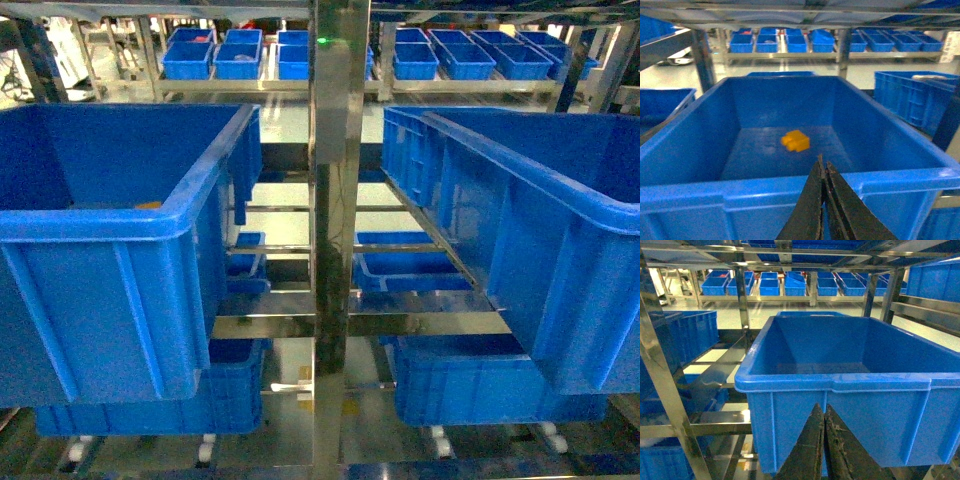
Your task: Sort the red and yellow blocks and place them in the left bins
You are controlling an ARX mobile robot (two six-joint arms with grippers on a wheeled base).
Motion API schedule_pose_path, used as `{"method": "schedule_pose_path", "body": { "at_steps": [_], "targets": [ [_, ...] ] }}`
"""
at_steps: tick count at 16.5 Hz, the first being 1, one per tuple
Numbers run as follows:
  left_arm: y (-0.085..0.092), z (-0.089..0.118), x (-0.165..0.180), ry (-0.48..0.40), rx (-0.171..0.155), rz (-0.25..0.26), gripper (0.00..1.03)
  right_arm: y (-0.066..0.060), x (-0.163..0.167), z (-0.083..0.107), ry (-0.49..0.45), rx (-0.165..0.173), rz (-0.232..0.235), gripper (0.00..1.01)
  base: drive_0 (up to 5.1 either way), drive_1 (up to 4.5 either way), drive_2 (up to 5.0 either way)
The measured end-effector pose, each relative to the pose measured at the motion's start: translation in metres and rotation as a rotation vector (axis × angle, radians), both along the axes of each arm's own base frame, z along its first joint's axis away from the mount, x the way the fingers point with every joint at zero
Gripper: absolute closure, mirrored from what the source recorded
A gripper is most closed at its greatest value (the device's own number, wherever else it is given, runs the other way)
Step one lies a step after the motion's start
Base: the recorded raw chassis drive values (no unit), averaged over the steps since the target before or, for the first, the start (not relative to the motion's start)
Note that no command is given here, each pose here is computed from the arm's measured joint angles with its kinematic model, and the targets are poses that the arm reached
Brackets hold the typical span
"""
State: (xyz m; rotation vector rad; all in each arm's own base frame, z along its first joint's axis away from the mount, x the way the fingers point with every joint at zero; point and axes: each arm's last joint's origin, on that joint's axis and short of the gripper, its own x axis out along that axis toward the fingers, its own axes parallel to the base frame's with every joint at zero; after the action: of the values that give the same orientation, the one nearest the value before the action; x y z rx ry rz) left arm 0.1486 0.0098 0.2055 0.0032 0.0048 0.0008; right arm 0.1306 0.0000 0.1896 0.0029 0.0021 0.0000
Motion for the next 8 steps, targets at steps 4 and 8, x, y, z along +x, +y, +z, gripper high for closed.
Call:
{"method": "schedule_pose_path", "body": {
  "at_steps": [4, 8],
  "targets": [
    [-0.01, -0.014, -0.013, -0.003, 0.0, 0.0, 1.01, 0.0, -0.009, -0.01, 0.003, 0.0, -0.001, 0.99, 0.0, 0.0, 0.0],
    [-0.01, -0.019, -0.018, 0.0, 0.0, 0.003, 1.01, 0.0, -0.011, -0.011, -0.001, 0.0, 0.0, 0.99, 0.0, 0.0, 0.0]
  ]
}}
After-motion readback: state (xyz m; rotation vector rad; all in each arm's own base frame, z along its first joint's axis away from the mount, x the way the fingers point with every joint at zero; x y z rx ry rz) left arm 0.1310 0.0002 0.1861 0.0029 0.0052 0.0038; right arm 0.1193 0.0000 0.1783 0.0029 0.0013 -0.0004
